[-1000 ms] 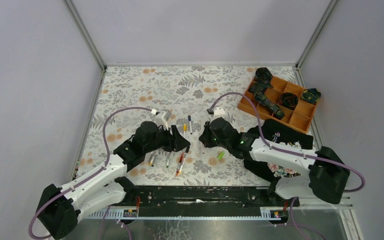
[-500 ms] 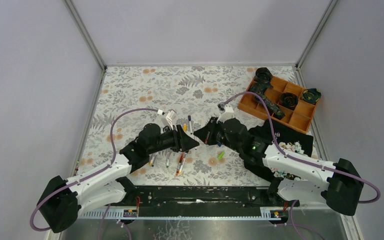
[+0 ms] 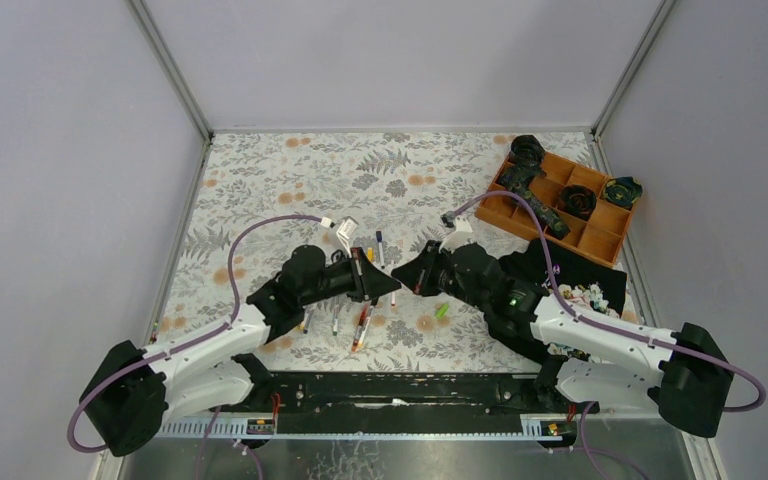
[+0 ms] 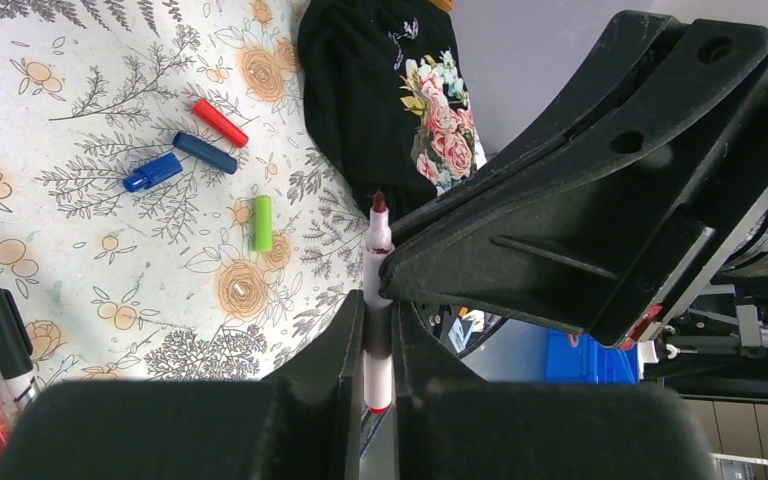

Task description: Insert the pens into the pen caps

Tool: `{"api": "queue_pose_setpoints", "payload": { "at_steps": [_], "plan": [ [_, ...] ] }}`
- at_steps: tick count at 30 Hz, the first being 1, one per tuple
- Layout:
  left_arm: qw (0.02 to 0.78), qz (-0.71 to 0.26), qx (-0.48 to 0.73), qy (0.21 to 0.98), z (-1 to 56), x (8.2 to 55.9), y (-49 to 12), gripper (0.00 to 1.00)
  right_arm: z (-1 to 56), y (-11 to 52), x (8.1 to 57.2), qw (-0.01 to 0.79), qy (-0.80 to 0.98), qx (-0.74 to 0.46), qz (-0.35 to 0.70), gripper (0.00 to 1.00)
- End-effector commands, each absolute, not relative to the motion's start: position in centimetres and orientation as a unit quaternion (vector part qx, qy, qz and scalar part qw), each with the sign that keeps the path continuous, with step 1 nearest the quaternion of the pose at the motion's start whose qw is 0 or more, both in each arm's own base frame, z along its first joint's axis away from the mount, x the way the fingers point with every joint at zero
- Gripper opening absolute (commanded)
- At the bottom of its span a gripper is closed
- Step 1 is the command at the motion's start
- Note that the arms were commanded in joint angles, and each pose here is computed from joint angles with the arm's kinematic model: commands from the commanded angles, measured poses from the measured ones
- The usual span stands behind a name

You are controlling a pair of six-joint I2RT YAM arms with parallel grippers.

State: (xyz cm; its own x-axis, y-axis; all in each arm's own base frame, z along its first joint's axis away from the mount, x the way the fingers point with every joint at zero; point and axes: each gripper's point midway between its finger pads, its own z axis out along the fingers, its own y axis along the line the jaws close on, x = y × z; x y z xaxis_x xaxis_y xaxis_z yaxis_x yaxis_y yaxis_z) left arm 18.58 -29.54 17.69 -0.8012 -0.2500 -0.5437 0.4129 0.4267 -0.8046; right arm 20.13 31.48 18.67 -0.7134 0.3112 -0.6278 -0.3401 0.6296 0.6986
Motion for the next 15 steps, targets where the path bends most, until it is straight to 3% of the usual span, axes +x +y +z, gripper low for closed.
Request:
{"api": "queue_pose_setpoints", "payload": {
  "at_steps": [1, 3, 5, 11, 15],
  "plan": [
    [0.35, -0.531, 0.063, 0.769, 19.6, 19.2, -29.4, 0.0, 20.8, 30.5, 21.1, 0.42, 0.807, -0.011, 0.415, 0.07],
    [0.356, -0.507, 0.056, 0.783, 19.1, 19.6, -28.7, 0.0, 20.1, 29.6, 21.4, 0.427, 0.82, -0.023, 0.38, 0.29],
    [0.36, -0.484, 0.049, 0.796, 18.6, 20.0, -28.0, 0.0, 19.5, 28.5, 22.0, 0.429, 0.835, -0.027, 0.345, 0.43],
    [0.37, -0.448, 0.026, 0.813, 18.0, 22.0, -24.5, 0.0, 15.3, 26.0, 22.7, 0.404, 0.875, -0.041, 0.265, 0.52],
    [0.386, -0.425, 0.017, 0.819, 18.4, 23.3, -22.0, 0.0, 11.9, 25.4, 22.5, 0.361, 0.902, -0.044, 0.233, 0.49]
  ]
}}
